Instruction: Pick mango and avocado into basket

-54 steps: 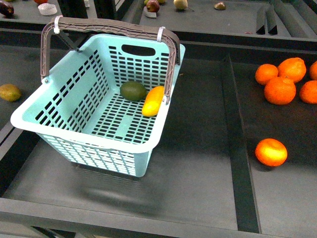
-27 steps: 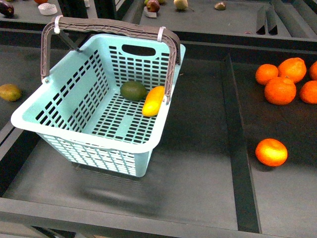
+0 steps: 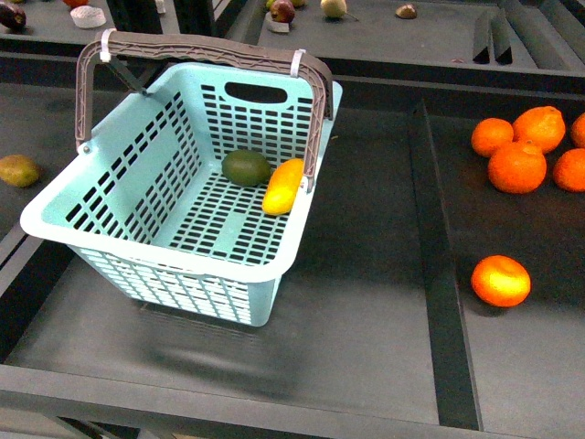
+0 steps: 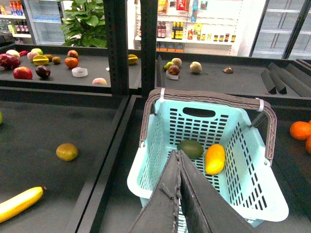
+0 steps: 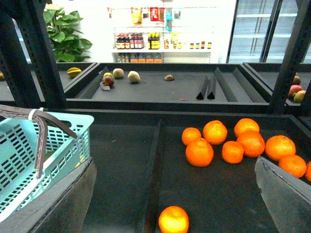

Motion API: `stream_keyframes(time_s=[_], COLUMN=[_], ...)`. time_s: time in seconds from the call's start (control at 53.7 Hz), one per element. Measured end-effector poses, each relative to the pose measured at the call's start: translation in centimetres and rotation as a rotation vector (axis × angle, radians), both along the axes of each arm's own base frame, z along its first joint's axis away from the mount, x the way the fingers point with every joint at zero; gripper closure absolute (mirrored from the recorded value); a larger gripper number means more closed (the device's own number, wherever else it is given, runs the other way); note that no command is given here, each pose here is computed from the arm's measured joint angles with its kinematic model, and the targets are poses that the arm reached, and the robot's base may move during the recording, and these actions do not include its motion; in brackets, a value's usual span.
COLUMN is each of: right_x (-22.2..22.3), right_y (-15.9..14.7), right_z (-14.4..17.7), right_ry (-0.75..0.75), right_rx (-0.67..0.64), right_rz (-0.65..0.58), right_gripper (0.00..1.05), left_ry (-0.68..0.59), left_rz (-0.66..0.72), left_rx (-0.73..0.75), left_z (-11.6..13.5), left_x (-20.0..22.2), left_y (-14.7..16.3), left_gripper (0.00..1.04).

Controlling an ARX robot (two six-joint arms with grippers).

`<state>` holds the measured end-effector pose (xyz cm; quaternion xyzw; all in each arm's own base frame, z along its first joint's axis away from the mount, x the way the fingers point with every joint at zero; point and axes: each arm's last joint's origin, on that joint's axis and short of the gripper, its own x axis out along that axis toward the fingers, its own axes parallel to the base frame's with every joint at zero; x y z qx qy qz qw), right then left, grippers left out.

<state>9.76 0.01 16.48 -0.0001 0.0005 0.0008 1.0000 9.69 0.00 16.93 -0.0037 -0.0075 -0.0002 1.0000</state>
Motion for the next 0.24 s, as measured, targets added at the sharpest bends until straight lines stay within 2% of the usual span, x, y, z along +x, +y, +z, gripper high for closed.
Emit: stream_keyframes(time_s=[0.037, 0.242], right_x=[0.00, 0.00], right_y=[0.00, 0.00], right_z=[0.00, 0.00], right_ry=[0.000, 0.000], right_rx=[0.000, 0.000], right_rz=[0.000, 0.000], right_gripper=[0.08, 0.08], left_ry=[0.000, 0.000], left_rz=[0.000, 0.000], left_rx=[0.000, 0.000], left_z=[0.00, 0.00], left_x=[0.00, 0.00], left_y=[0.00, 0.00], left_gripper=[1.00, 0.60])
